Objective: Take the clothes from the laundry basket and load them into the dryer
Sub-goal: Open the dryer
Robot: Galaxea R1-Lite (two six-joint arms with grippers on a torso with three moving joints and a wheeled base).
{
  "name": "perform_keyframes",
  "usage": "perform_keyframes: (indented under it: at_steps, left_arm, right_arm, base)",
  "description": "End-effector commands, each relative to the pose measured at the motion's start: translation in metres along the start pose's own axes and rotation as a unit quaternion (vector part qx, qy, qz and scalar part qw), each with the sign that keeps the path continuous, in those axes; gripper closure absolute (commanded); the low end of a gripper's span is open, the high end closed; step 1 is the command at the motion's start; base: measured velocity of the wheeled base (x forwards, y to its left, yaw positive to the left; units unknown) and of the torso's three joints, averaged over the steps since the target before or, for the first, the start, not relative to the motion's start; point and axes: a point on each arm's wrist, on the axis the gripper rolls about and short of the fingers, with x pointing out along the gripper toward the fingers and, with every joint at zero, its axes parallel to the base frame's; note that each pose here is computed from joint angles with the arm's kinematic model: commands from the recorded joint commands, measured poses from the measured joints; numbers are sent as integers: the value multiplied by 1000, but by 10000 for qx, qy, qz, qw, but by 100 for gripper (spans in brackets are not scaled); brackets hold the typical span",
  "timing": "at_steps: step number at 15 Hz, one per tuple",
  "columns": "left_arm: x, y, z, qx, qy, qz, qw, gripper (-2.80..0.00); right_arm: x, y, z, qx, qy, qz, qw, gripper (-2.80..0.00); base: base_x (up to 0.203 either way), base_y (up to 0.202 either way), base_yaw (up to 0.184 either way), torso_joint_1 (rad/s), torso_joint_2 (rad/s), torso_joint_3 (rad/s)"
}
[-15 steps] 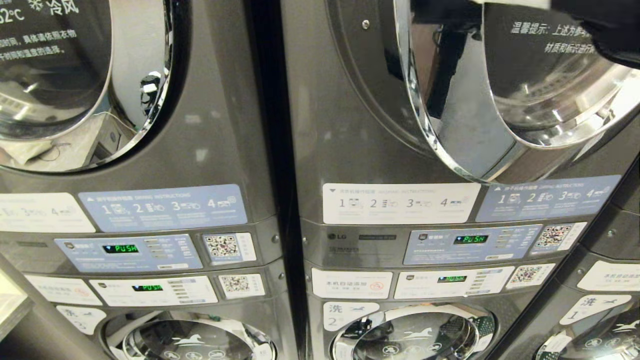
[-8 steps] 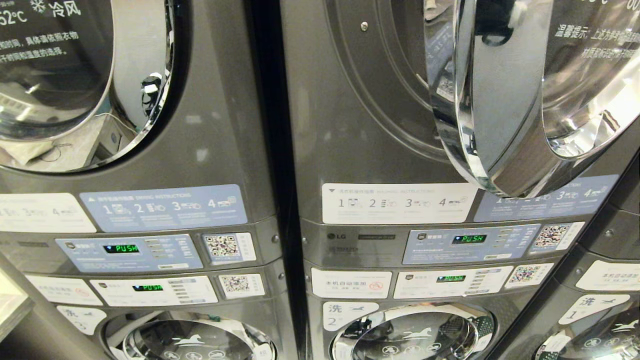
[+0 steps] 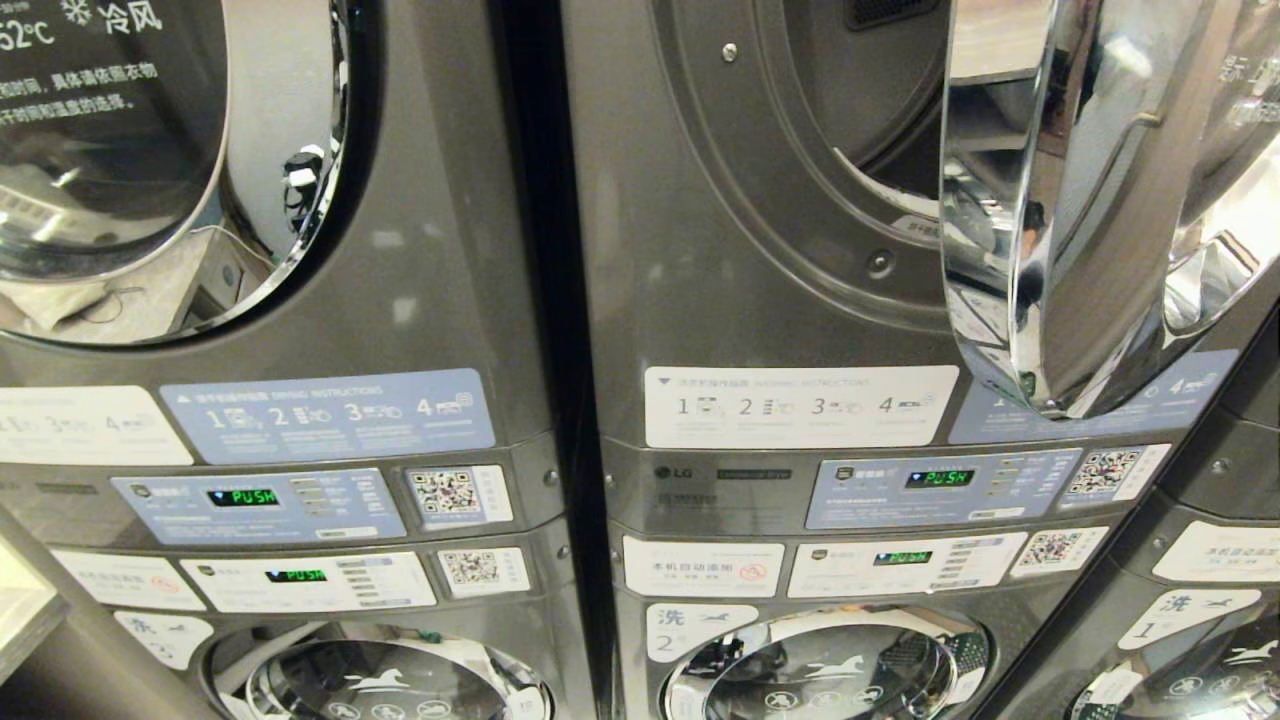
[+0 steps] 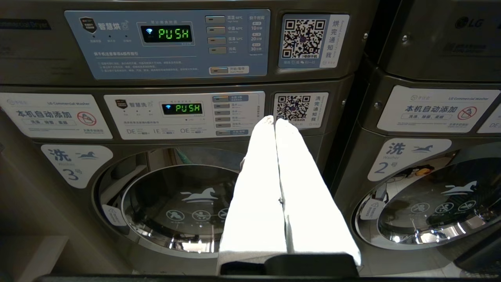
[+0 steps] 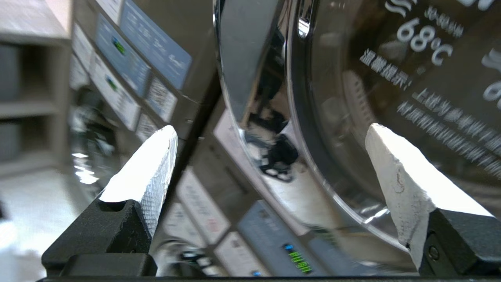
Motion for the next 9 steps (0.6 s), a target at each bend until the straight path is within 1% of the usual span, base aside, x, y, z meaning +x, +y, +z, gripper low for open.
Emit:
perform_keyframes:
  at_steps: [1,2,5,6,7,9]
  left_arm:
    - [0,0,0,1,8,10,10000,0]
    - [0,0,0,1,8,2,10000,0]
    - [0,0,0,1,8,10,10000,0]
    - [0,0,0,1,8,2,10000,0]
    - [0,0,0,1,8,3,10000,0]
    - [0,0,0,1,8,2,10000,0]
  right_arm:
    - [2,3,-7,-450,25,2,9990,-280]
    - [5,3,-9,-547,-68,-56,9985,-280]
    - [17,-1,-4,-623,-476,-261,9966,-280]
    - [18,-1,-3,-591,-568,-250,9963,-280]
    - [17,1,-5,-583,-602,-112,9964,-280]
    - [12,9,-18,-559,-497,40,9972,-280]
  base:
    - [0,0,0,0,0,0]
    - [0,0,0,0,0,0]
    - [0,0,0,0,0,0]
    - [0,0,0,0,0,0]
    - [0,0,0,0,0,0]
    - [0,0,0,0,0,0]
